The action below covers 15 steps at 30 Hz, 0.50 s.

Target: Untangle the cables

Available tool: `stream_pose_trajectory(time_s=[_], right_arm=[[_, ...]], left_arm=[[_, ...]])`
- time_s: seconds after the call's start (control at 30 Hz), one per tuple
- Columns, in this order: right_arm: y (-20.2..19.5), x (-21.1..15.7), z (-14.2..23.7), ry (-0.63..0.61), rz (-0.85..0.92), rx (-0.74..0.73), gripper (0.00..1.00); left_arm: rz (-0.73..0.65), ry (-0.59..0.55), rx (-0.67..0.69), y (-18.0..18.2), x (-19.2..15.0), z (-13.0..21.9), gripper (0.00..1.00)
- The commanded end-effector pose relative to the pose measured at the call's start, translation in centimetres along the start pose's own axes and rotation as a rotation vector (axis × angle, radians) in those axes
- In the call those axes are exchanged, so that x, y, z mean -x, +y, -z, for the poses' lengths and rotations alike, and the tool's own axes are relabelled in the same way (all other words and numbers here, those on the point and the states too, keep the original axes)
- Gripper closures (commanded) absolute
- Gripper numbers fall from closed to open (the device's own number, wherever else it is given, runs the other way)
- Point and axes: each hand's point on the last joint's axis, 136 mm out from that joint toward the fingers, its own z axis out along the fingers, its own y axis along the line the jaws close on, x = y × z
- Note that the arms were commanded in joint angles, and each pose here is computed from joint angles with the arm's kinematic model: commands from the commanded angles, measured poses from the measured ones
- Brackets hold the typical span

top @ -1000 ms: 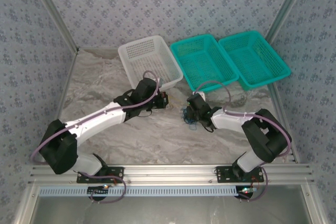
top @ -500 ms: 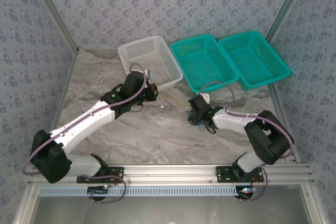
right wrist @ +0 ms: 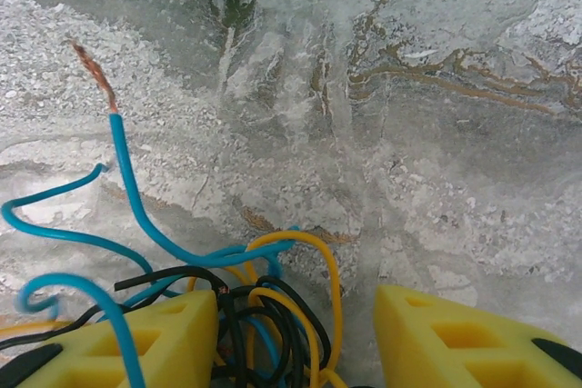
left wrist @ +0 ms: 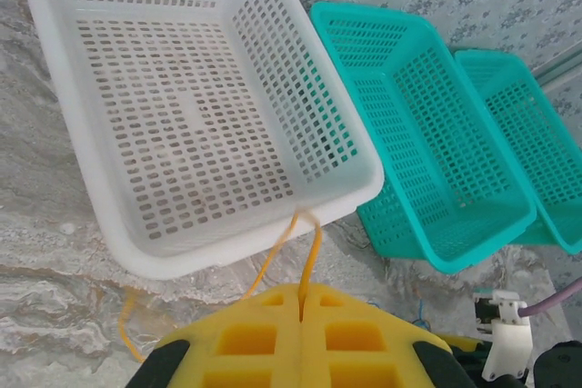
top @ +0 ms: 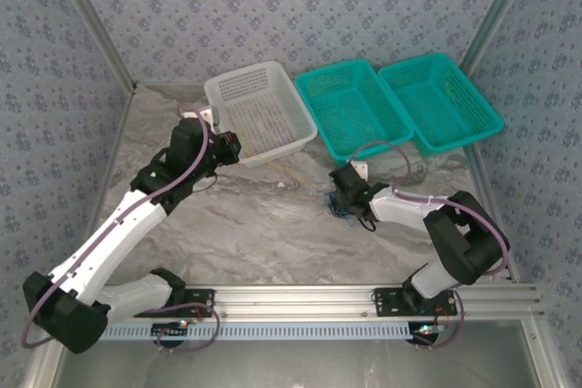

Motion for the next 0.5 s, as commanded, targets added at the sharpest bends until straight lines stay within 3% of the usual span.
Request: stream_pose_trajectory(time_s=[0.0, 0.2, 0.37, 0.47], right_arm=[[-1.4, -0.8, -0.4, 0.039, -0.003, -0.058, 0.49], [-1.9, -0.9, -0.4, 0.041, -0.021, -0.077, 0.47], [-2.1, -0.3, 0.0, 0.027, -0.037, -0.061, 0.40], [-0.5, 0.6, 0.5, -0.001, 0.005, 0.038, 0.32]], left_arm=[[-0.014, -0.079, 0.000, -0.1, 2.4, 2.2, 1.00], [0.016, -0.190, 0.079, 1.8, 4.8, 5.2, 1.00], [0.056, -0.246, 0.114, 3.2, 5.9, 7.1, 1.00], [0.057, -0.239, 0.067, 2.4, 6.1, 7.3, 1.00]])
